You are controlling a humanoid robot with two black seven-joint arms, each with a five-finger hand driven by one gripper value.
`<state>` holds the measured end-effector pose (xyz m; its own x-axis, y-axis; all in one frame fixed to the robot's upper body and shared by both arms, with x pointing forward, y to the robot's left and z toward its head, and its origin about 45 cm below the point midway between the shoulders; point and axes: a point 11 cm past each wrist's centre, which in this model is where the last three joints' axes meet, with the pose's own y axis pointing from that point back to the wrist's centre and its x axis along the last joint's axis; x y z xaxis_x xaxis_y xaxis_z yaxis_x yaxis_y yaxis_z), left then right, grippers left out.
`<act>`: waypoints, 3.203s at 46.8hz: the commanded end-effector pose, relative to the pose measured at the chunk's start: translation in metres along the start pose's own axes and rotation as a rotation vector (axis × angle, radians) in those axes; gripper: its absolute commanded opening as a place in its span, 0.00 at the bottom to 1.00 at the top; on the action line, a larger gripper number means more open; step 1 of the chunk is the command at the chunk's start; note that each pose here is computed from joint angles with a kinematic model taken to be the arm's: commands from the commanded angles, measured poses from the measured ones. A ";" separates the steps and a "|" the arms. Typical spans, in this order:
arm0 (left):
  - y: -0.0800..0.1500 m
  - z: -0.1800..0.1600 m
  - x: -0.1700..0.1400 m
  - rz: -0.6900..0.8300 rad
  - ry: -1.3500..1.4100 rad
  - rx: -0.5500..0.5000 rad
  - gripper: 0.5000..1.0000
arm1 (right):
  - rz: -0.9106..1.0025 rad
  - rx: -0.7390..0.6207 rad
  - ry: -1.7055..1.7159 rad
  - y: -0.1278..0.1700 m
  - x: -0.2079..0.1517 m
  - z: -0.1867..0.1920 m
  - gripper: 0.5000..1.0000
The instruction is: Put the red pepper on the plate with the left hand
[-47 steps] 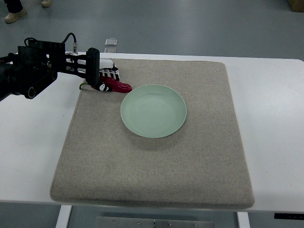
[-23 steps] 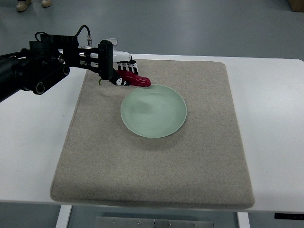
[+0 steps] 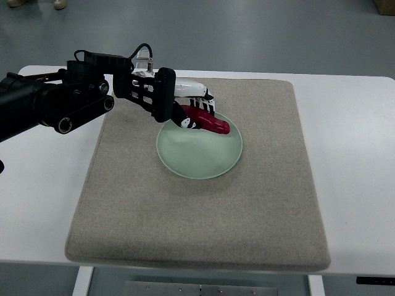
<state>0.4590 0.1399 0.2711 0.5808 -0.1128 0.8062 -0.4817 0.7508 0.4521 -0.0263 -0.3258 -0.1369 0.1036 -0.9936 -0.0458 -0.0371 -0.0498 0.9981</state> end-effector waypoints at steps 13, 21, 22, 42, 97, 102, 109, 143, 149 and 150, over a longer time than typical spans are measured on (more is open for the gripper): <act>-0.004 0.010 -0.009 -0.029 -0.004 -0.030 0.19 | 0.000 0.000 0.000 0.000 0.000 0.000 0.86; -0.005 0.009 -0.013 -0.038 0.000 -0.030 0.33 | 0.000 0.000 0.000 0.000 0.000 0.000 0.86; -0.005 0.009 -0.014 -0.041 0.001 -0.029 0.36 | 0.000 0.000 0.000 0.000 0.000 0.000 0.86; -0.005 0.008 -0.015 -0.045 0.004 -0.029 0.77 | 0.000 0.000 0.000 0.000 0.000 0.000 0.86; 0.089 -0.127 0.064 0.571 0.476 0.332 0.99 | 0.000 0.000 0.000 0.000 0.000 0.000 0.86; 0.102 -0.141 0.070 0.723 0.676 0.375 0.98 | 0.000 0.000 0.000 0.000 0.000 0.000 0.86; 0.110 -0.149 0.072 0.901 0.868 0.387 0.99 | 0.000 0.000 0.000 0.000 0.000 0.000 0.86; 0.093 -0.158 0.043 1.074 1.566 0.189 0.98 | 0.000 0.000 0.000 0.000 0.000 0.000 0.86; 0.090 -0.154 0.041 1.048 1.586 0.022 0.98 | 0.000 0.000 0.000 0.000 0.000 0.000 0.86; 0.091 -0.154 0.041 1.050 1.586 -0.003 0.98 | 0.000 0.000 0.000 0.000 0.000 0.000 0.86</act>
<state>0.5414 0.3047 0.2857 0.0315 0.9554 -0.2936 -0.9888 0.0726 0.1300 -0.0262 -0.3258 -0.1369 0.1036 -0.9936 -0.0458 -0.0373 -0.0499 0.9981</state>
